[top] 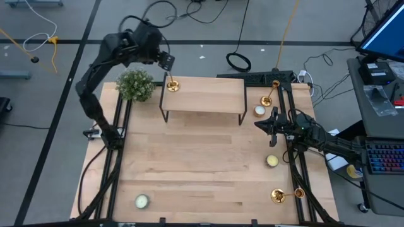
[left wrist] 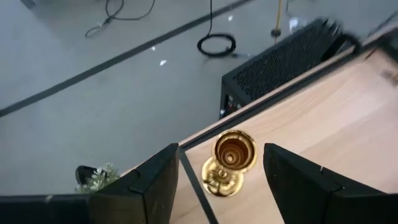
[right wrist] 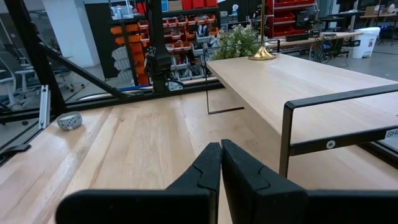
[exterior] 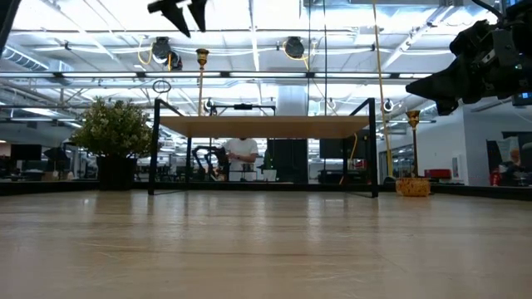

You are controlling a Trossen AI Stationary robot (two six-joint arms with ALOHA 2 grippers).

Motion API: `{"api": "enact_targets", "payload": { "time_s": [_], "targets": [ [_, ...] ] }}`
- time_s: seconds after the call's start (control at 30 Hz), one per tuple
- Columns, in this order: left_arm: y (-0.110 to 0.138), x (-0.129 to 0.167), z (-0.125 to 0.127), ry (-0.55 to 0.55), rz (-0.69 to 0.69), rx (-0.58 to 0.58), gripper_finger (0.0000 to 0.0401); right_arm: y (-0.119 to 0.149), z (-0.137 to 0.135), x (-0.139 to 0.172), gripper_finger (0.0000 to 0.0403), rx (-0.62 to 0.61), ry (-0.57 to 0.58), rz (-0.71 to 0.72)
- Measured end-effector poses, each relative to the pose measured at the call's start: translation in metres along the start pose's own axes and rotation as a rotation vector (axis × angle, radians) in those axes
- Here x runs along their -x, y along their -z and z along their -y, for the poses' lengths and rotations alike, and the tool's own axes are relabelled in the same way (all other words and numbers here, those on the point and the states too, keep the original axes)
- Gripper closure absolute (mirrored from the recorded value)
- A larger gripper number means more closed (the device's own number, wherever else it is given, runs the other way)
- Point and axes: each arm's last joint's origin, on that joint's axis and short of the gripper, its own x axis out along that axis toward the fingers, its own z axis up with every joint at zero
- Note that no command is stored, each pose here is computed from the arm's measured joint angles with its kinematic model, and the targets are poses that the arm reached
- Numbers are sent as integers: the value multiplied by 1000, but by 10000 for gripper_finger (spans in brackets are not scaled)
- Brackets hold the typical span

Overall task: Pick & Place candle stick holders
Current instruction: Put the top gold candle holder on the shelf

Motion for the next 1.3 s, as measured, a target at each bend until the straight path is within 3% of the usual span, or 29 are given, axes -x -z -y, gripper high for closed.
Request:
{"api": "enact_targets", "payload": {
  "time_s": [0.17, 0.43, 0.73, 0.87, 1.07, 1.3],
  "targets": [
    [6, 28, -10, 17, 47, 64, 169, -3, 0, 0, 397, 0, -4, 37],
    [25, 58, -22, 16, 4, 57, 169, -26, 1, 4, 397, -131, 97, 293],
    [39, 76, -2, 102, 24, -23, 169, -40, 6, 11, 397, -172, 310, 495],
    [44, 81, 9, 149, 21, -68, 169, -43, 6, 13, 397, -173, 340, 538],
    [62, 70, 35, 107, -22, -89, 169, -44, 6, 13, 397, -177, 334, 541],
    [110, 34, 66, 78, -103, -81, 169, -44, 6, 13, 397, -156, 337, 537]
  ]
}}
